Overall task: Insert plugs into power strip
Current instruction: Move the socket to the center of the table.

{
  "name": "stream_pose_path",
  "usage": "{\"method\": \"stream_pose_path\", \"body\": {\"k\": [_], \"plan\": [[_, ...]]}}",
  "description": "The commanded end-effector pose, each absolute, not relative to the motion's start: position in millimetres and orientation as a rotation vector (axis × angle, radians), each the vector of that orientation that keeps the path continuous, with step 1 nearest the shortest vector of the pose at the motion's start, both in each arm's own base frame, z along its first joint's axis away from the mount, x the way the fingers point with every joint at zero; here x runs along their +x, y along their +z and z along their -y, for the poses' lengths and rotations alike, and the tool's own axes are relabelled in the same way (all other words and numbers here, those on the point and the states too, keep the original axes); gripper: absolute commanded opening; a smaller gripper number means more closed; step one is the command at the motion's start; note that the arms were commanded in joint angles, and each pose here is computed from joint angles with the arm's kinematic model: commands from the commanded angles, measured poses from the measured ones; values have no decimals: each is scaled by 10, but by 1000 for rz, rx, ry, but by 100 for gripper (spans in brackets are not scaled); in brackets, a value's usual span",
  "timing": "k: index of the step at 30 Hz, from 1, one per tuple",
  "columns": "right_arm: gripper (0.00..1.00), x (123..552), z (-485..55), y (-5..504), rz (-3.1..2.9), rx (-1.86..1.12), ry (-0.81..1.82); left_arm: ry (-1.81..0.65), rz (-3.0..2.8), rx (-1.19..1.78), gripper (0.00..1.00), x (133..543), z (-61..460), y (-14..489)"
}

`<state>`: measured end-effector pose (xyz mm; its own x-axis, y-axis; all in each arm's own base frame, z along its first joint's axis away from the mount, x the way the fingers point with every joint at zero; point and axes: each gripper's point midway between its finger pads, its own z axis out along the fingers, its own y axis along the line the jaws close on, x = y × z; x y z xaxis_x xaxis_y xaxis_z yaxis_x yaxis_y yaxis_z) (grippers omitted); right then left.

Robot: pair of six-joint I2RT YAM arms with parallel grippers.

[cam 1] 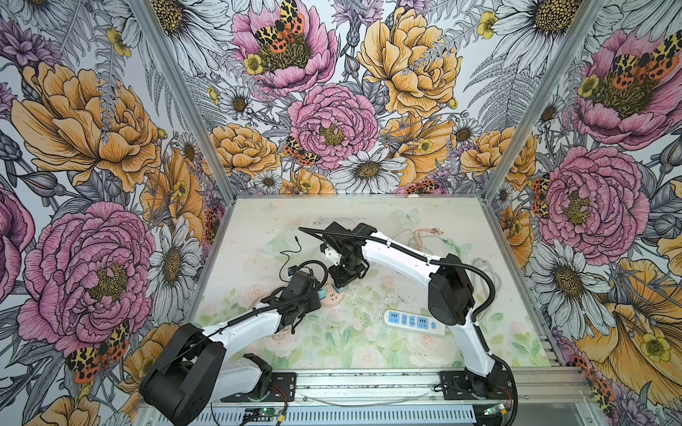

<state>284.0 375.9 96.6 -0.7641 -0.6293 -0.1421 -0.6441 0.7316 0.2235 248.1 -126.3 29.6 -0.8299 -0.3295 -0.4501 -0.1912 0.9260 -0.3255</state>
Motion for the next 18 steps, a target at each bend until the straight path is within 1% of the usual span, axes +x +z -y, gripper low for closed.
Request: {"method": "stream_pose_path", "body": {"k": [1,4,9,18], "plan": [[0,2976,-3712,1228,-2786,-1032,411,-381,-2496,-339,21,2571,1288,573],[0,3019,-3687,1213,-2791,-1019,405,-344,-2482,-315,22,2525,1205,735],[0,3074,-3689,1238,-2782,-1005,401,-364,-2439,-284,23,2460,1153,982],[0,2985,-3765,1183,-2804,-1022,442,-348,-2416,-292,24,2404,1056,1090]]}}
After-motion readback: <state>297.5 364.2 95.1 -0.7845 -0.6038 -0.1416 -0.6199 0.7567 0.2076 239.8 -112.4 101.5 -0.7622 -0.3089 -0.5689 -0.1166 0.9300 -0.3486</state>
